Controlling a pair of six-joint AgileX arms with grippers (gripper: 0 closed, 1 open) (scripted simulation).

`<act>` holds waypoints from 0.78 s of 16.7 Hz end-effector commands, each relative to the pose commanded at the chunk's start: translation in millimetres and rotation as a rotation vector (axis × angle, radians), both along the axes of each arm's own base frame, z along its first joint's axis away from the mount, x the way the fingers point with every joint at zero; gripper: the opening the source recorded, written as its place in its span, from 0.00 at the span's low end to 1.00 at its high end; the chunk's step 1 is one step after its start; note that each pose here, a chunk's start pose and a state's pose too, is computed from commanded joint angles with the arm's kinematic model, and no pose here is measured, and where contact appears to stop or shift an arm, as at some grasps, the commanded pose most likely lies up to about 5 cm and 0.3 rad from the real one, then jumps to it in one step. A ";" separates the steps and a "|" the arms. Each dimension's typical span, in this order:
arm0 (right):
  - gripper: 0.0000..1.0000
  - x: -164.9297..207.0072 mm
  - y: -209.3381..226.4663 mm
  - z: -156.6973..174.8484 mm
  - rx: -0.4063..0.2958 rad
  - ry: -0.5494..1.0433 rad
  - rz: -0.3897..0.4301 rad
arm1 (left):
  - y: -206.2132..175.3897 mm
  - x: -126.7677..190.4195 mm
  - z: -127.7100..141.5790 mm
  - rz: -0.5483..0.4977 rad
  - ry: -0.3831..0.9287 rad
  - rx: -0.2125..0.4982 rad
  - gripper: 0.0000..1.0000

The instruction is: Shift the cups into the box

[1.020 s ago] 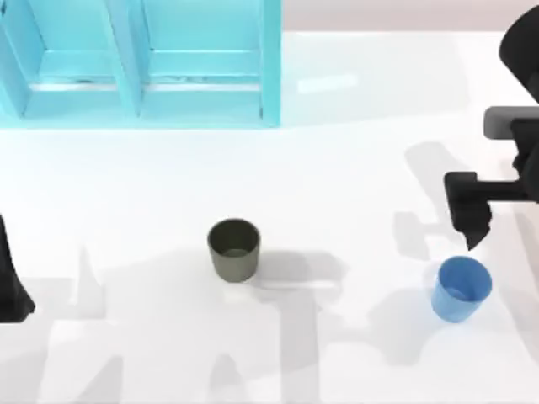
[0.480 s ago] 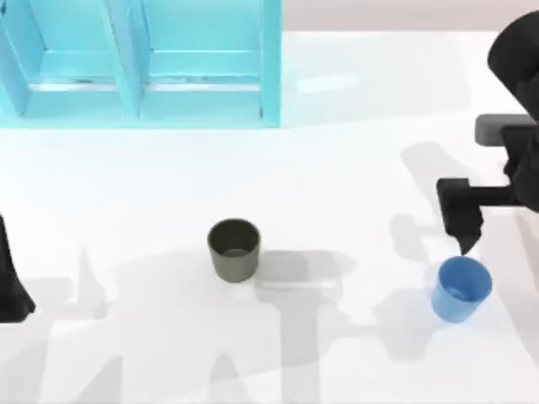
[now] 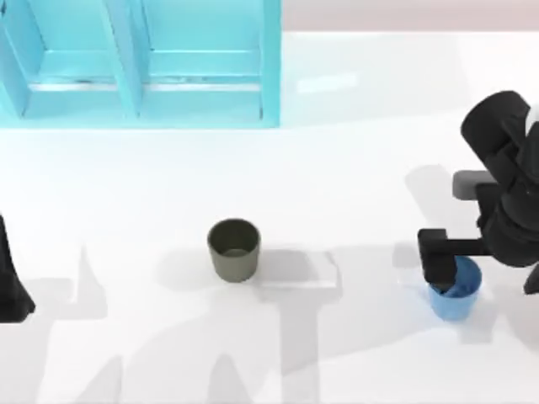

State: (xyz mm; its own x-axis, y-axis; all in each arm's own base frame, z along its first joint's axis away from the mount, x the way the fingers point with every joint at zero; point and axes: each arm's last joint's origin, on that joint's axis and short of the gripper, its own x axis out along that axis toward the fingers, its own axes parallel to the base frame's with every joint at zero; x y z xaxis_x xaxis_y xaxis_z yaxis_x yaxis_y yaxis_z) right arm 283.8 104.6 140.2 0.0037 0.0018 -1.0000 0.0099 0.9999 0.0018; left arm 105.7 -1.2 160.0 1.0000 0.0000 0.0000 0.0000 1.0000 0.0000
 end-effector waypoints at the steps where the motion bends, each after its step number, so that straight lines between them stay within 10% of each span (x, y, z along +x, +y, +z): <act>1: 1.00 -1.0 -0.3 -3.7 -0.001 0.003 0.000 | 0.0 0.0 0.0 0.000 0.000 0.000 1.00; 5: 1.00 -1.2 -0.4 -4.2 -0.001 0.004 0.000 | 0.0 0.0 0.0 0.000 0.000 0.000 1.00; 13: 0.40 -1.2 -0.4 -4.2 -0.001 0.004 0.000 | 0.0 0.0 0.0 0.000 0.000 0.000 1.00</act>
